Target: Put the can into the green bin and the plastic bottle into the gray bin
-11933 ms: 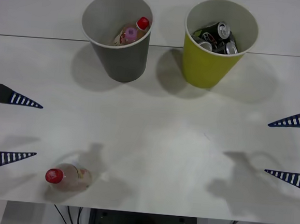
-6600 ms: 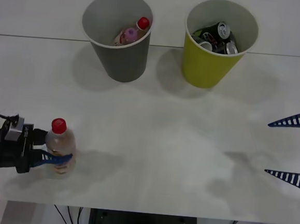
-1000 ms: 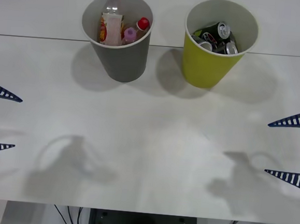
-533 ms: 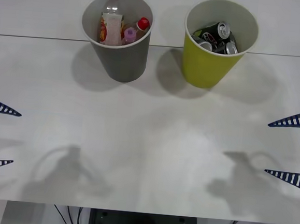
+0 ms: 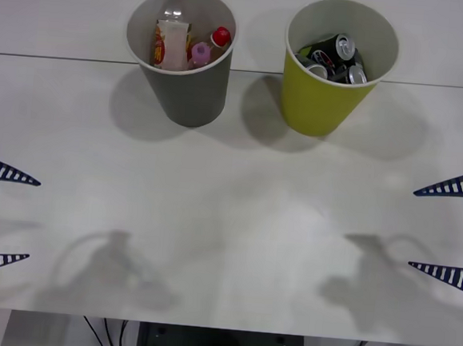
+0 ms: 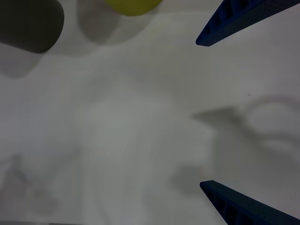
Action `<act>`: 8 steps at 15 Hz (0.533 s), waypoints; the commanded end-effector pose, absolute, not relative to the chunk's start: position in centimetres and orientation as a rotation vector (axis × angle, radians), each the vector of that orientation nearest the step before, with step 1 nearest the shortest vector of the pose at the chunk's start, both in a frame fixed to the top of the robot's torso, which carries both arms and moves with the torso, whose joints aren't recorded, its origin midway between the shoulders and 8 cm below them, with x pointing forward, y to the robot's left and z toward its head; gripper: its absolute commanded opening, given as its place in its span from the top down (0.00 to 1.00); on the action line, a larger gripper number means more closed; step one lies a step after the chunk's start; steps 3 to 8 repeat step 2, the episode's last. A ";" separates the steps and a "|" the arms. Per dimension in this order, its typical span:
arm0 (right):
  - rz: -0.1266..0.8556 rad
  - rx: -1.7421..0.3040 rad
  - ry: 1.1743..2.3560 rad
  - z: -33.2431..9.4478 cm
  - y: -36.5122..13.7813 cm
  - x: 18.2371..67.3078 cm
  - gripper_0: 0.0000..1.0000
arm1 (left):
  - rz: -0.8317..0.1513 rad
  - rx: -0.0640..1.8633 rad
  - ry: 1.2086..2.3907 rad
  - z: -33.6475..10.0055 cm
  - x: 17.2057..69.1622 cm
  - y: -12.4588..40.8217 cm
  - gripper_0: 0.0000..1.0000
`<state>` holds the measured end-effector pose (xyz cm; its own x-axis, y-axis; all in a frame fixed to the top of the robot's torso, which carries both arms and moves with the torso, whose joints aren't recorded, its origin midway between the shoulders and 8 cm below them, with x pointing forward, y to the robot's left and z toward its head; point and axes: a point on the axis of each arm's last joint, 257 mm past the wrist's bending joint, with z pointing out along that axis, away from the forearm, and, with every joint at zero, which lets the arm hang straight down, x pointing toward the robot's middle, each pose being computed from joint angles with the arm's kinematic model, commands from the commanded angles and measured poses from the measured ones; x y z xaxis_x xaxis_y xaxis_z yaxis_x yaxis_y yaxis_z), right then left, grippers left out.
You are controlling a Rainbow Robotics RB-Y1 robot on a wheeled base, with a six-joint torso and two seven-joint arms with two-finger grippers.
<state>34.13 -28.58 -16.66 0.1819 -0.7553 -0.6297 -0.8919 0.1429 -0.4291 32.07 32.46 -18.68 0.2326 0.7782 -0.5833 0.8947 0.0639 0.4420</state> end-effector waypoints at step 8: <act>0.209 -1.634 1.596 -16.7 -28.6 34.1 0.00 | -0.192 1.725 1.563 -18.7 32.0 32.4 0.00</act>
